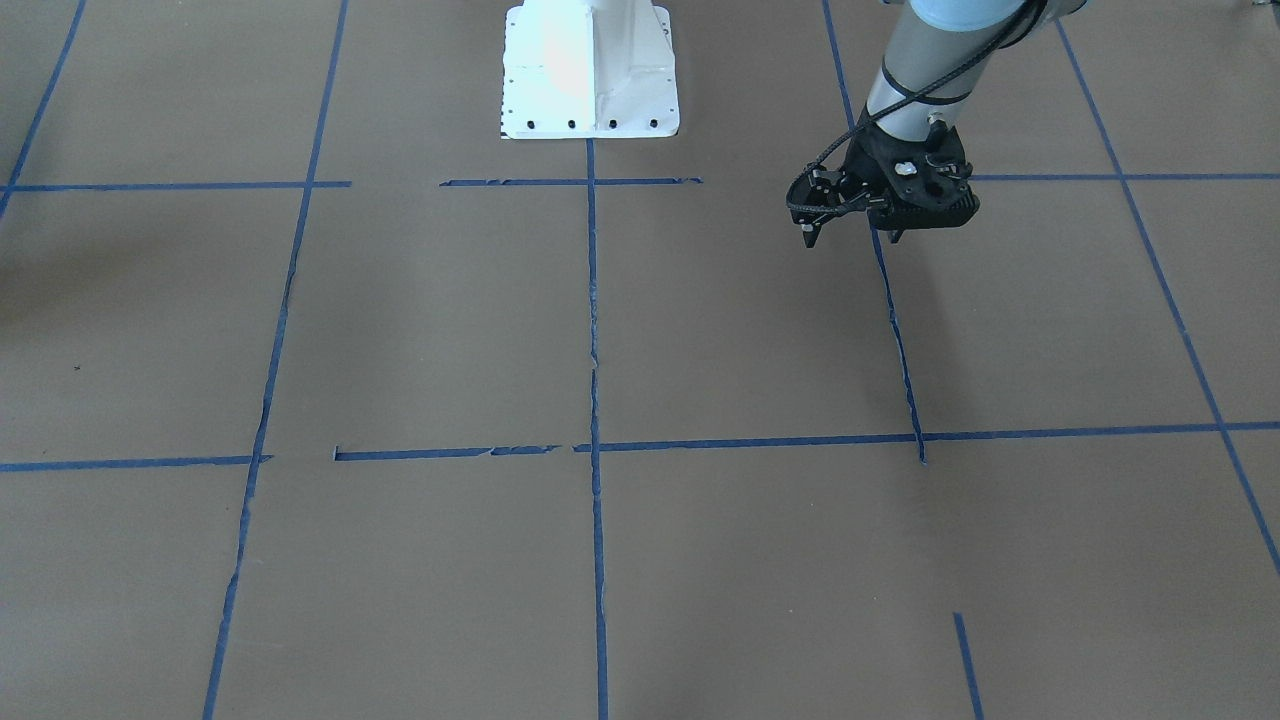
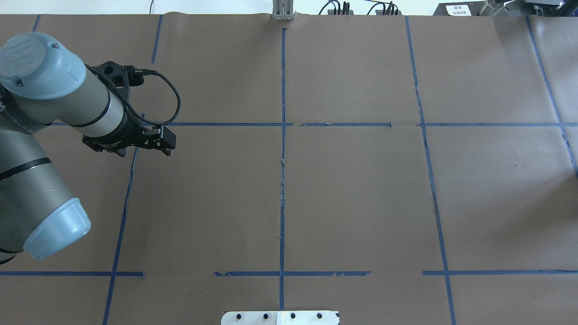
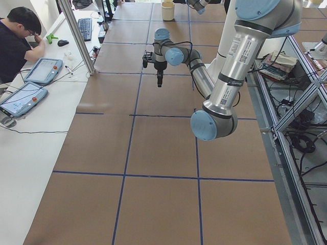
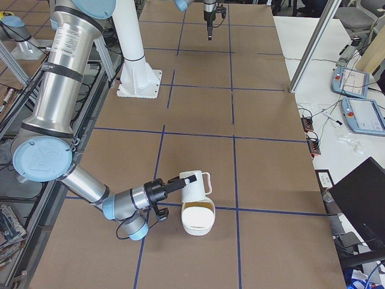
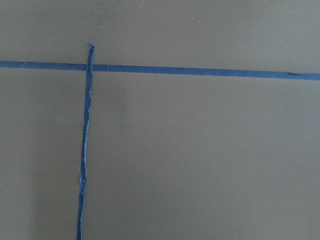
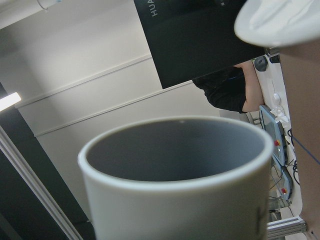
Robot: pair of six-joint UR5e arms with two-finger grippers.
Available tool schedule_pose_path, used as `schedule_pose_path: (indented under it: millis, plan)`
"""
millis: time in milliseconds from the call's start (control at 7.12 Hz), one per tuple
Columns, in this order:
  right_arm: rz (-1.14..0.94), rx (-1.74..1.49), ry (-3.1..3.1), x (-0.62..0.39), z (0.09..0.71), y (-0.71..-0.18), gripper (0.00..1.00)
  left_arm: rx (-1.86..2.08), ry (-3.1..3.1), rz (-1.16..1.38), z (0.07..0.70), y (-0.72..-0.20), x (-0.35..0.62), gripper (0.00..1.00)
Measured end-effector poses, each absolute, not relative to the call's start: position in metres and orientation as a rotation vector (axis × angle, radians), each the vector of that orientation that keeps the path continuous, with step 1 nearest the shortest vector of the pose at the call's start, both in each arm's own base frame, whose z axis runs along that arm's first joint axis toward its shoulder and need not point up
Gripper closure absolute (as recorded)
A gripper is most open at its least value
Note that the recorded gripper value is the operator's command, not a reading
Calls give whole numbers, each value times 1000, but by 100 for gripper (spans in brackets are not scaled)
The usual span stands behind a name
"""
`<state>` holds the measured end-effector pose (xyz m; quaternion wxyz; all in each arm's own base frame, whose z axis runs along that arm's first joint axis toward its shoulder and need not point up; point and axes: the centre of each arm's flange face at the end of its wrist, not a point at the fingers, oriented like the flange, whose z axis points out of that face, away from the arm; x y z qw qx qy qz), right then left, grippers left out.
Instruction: Left arm hands cup to right arm to dump lemon
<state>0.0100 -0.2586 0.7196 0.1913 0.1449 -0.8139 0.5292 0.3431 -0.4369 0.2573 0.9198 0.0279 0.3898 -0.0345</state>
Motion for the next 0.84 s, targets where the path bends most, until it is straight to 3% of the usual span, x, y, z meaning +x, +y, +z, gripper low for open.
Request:
schedule_pose_path:
  millis: [561, 842]
  plan:
    - [1289, 662, -2017, 20, 700, -263, 96, 50, 794, -76, 261, -439, 346, 0]
    - [1195, 751, -1844, 32, 648, -296, 98, 49, 793, -76, 262, -439, 346, 0]
